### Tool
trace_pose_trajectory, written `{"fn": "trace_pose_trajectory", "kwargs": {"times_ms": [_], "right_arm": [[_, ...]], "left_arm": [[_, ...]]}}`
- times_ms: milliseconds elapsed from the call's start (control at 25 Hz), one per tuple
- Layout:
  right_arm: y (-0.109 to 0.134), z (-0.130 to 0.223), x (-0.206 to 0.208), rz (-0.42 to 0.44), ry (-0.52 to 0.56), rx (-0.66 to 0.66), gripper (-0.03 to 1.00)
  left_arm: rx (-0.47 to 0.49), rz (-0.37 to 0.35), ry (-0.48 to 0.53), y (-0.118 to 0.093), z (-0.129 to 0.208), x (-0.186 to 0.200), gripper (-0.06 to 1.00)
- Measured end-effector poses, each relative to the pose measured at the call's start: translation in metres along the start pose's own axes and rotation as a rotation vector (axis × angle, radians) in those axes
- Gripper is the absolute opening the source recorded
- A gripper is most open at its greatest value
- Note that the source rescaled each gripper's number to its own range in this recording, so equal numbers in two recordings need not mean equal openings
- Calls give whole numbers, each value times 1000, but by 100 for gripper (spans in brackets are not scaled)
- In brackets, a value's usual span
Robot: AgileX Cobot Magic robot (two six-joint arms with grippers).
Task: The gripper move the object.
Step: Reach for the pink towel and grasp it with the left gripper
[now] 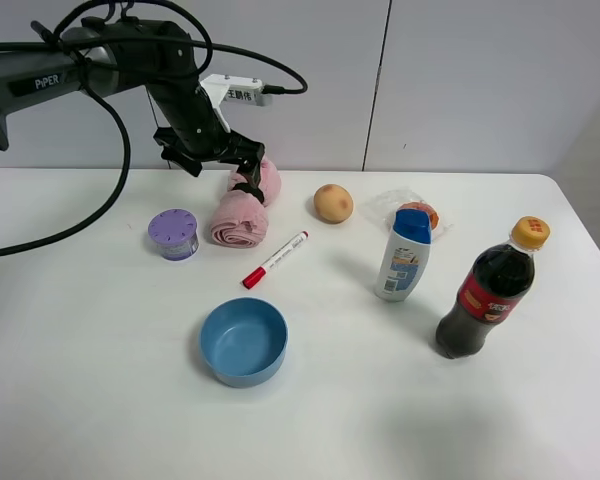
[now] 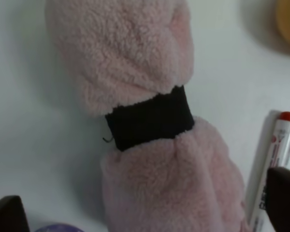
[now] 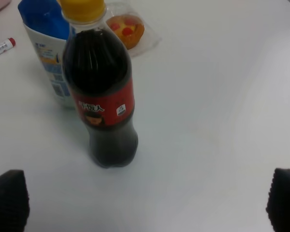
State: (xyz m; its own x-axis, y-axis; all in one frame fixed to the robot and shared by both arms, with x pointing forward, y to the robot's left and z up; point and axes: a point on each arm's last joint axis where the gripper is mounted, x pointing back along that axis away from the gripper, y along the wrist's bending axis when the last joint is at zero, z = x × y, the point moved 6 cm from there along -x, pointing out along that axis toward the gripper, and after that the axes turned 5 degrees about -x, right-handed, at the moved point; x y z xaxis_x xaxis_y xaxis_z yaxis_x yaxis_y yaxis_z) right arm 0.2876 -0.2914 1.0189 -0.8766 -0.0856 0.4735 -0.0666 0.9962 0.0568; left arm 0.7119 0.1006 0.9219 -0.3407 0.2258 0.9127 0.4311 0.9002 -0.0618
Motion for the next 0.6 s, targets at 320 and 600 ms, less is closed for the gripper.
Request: {"fn": "trace_pose_trajectory", "kwargs": {"times_ms": [320, 600], "right_arm": [[0, 0, 0, 0, 0, 0, 100], [0, 0, 0, 0, 0, 0, 100]], "left_arm": [[6, 2, -56, -1, -6, -24, 100], [12, 0, -47, 2, -1, -49, 100]]}}
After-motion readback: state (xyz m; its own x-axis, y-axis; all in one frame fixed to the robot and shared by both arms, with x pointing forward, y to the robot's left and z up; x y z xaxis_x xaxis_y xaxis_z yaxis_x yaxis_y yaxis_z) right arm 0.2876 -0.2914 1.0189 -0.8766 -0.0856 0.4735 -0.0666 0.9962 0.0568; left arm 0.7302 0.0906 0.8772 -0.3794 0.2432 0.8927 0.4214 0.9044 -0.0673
